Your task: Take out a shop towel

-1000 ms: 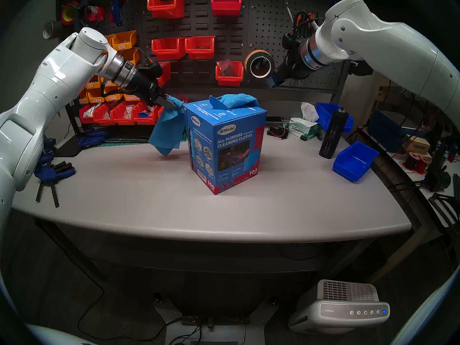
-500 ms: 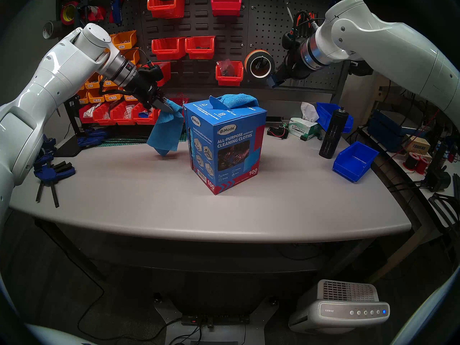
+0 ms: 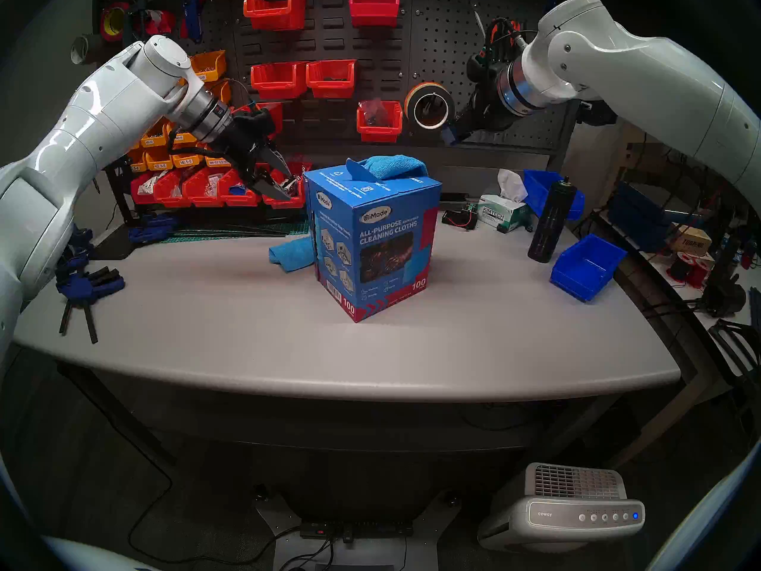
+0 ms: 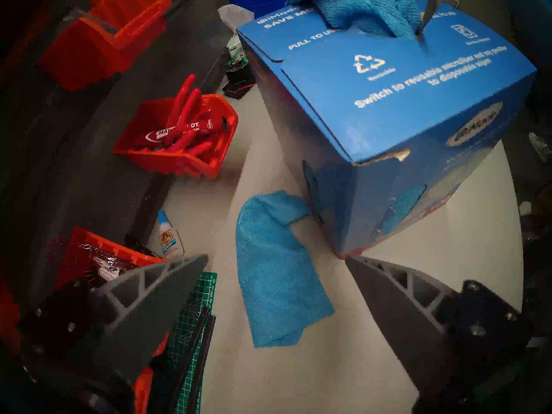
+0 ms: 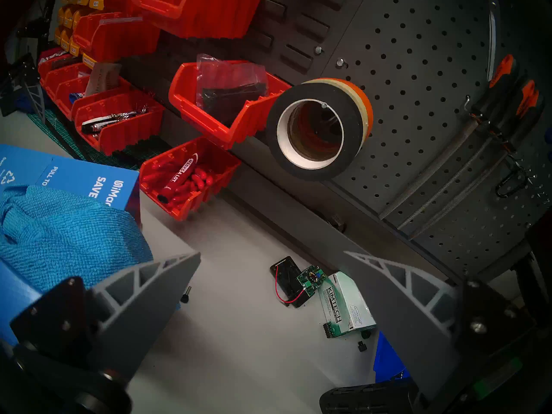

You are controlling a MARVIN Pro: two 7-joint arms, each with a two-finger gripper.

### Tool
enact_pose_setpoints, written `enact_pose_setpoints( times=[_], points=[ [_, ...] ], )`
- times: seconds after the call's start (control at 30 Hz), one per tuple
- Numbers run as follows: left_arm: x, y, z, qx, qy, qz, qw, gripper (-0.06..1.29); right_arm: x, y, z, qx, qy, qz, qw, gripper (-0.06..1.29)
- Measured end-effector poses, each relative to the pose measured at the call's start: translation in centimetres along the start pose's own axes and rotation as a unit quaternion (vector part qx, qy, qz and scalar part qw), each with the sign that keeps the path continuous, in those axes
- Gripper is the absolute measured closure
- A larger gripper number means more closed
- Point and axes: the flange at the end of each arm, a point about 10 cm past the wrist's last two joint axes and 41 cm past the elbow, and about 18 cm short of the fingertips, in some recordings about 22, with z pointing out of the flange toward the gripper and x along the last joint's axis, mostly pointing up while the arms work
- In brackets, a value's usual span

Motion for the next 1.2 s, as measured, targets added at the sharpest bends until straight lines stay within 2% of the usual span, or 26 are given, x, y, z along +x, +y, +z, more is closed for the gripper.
enact_pose_setpoints(
  times=[0.27,0.73,0.8,0.97,1.2],
  points=[
    [0.6,0.1,0.1,-0.007,0.002,0.008,0.9999,0.0,0.0,0.0,0.0,0.0,0.0,0.0,1.0,-0.02],
    [0.8,-0.3,0.0,-0.01,0.028,-0.009,0.9995,0.0,0.0,0.0,0.0,0.0,0.0,0.0,1.0,-0.02],
    [0.8,-0.5,-0.2,-0.01,0.041,-0.022,0.9989,0.0,0.0,0.0,0.0,0.0,0.0,0.0,1.0,-0.02],
    [0.9,-1.1,-0.8,0.002,0.1,-0.064,0.9929,0.0,0.0,0.0,0.0,0.0,0.0,0.0,1.0,-0.02],
    [1.2,-2.0,-0.9,0.023,0.19,-0.119,0.9744,0.0,0.0,0.0,0.0,0.0,0.0,0.0,1.0,-0.02]
  ],
)
